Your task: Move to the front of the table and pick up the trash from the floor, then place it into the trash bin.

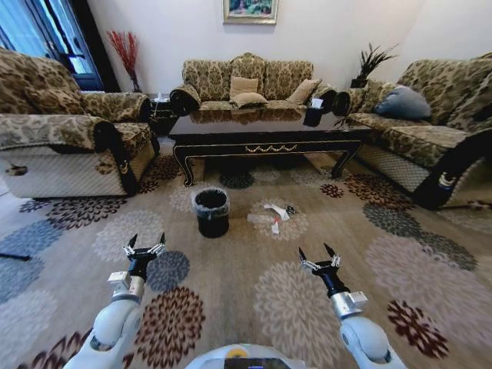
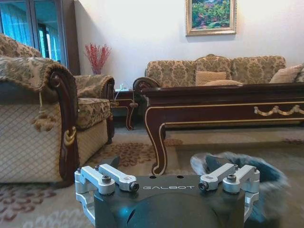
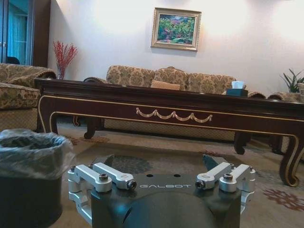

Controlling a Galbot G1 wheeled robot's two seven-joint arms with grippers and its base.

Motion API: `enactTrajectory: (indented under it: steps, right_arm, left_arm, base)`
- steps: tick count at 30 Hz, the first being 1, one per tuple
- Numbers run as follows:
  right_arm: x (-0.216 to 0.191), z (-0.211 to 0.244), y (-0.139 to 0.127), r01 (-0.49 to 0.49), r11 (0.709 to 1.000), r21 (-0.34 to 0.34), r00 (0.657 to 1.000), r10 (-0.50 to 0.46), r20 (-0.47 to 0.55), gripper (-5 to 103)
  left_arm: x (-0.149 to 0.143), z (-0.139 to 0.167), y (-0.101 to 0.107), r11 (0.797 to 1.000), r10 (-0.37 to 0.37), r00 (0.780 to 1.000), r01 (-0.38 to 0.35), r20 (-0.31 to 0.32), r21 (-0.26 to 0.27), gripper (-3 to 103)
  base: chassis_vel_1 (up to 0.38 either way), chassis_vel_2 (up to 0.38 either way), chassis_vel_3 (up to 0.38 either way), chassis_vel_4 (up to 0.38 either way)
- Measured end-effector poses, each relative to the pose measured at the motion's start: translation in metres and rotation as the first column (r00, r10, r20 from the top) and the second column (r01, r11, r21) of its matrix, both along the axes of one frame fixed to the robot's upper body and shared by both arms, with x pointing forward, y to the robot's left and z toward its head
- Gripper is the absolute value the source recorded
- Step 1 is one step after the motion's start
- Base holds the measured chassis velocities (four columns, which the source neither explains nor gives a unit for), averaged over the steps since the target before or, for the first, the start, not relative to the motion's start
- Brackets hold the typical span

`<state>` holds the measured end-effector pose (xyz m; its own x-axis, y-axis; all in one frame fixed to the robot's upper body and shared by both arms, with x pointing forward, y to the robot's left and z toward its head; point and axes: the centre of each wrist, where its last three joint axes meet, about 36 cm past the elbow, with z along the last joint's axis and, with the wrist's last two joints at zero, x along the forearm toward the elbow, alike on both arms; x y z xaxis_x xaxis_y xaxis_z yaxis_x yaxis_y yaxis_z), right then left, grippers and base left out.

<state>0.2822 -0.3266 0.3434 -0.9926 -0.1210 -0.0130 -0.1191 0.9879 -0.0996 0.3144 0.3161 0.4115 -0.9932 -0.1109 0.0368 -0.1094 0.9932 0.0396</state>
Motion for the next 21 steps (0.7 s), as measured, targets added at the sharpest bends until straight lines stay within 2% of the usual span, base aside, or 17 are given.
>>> enactTrajectory:
  steps: [7,13,21]
  right_arm:
    - [-0.001,0.001,0.000,0.001,1.000,-0.001,1.000,-0.001,0.004,100]
    - [-0.004,-0.001,0.003,0.003,1.000,-0.003,1.000,-0.003,0.004,100]
    - [-0.006,-0.003,0.003,0.008,1.000,0.004,1.000,-0.008,0.019,100]
  left_arm:
    - [0.000,0.005,-0.001,1.000,0.001,1.000,-0.001,-0.002,0.002,100]
    - [0.000,0.013,-0.007,1.000,-0.009,1.000,0.009,-0.030,-0.017,100]
    - [0.003,0.028,-0.019,1.000,-0.013,0.997,0.013,-0.078,-0.001,100]
  base:
    - [-0.346,0.364,0.359,-0.363]
    - [-0.346,0.349,0.358,-0.346]
    - [-0.330,0.314,0.316,-0.319]
